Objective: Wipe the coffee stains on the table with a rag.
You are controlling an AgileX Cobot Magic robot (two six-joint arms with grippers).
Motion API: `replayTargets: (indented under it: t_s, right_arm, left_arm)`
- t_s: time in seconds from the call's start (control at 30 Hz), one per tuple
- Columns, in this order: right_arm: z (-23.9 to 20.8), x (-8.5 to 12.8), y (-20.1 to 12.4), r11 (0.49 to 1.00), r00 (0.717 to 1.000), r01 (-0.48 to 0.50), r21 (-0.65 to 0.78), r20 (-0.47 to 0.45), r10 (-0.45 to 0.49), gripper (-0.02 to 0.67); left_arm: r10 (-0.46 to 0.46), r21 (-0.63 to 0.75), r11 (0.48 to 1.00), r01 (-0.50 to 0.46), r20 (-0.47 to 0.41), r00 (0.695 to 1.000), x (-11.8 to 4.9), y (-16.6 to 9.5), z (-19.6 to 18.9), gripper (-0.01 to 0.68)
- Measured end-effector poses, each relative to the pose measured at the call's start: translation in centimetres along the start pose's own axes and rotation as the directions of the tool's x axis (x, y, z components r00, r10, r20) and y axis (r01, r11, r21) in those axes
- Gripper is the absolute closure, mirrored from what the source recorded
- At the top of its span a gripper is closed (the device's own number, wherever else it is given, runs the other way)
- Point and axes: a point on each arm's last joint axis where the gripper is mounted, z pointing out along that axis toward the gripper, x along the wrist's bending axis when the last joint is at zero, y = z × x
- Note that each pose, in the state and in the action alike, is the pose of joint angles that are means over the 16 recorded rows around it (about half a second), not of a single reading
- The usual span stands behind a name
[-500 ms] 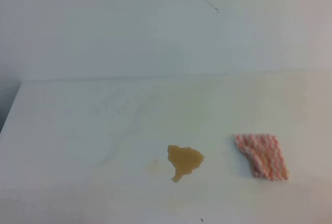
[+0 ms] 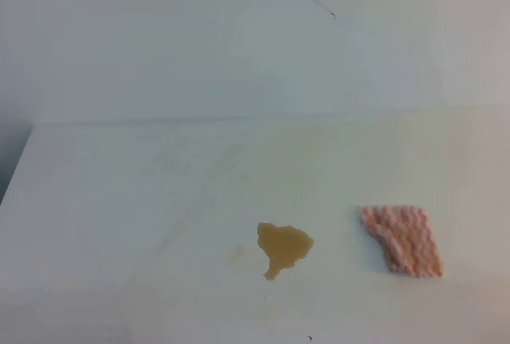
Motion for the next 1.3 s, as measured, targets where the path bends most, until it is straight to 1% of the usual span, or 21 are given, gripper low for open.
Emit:
replayTargets:
  t_s: [0.53,0.7,0.83,0.93,1.03,1.3]
  right_arm:
    - [0.0,0.0,0.0,1.0,1.0,-0.002,0.0,0.0,0.002,0.651]
    - [0.0,0.0,0.5,0.999,1.0,-0.009,-0.051,-0.002,0.009,0.651]
    - [-0.1,0.0,1.3,0.99,0.999,-0.044,-0.131,-0.011,0.043,0.651]
    - [-0.2,0.1,1.9,0.974,0.995,-0.096,-0.206,-0.026,0.092,0.651]
    - [-0.4,0.0,2.7,0.945,0.989,-0.151,-0.289,-0.046,0.144,0.651]
    - [-1.1,-0.3,4.4,0.834,0.956,-0.291,-0.469,-0.11,0.272,0.651]
  left_arm:
    - [0.001,-0.011,1.0,0.0,0.003,1.0,-0.1,0.3,-0.1,0.674]
    - [0.001,-0.014,1.0,-0.001,0.004,1.0,-0.1,0.4,-0.1,0.674]
    - [0.001,-0.016,1.0,-0.001,0.005,1.0,-0.2,0.5,-0.2,0.674]
    - [0.001,-0.016,1.0,-0.001,0.005,1.0,-0.2,0.5,-0.2,0.674]
    - [0.001,-0.014,1.0,-0.001,0.004,1.0,-0.1,0.4,-0.1,0.674]
    - [0.001,-0.014,1.0,-0.001,0.004,1.0,-0.1,0.4,-0.1,0.674]
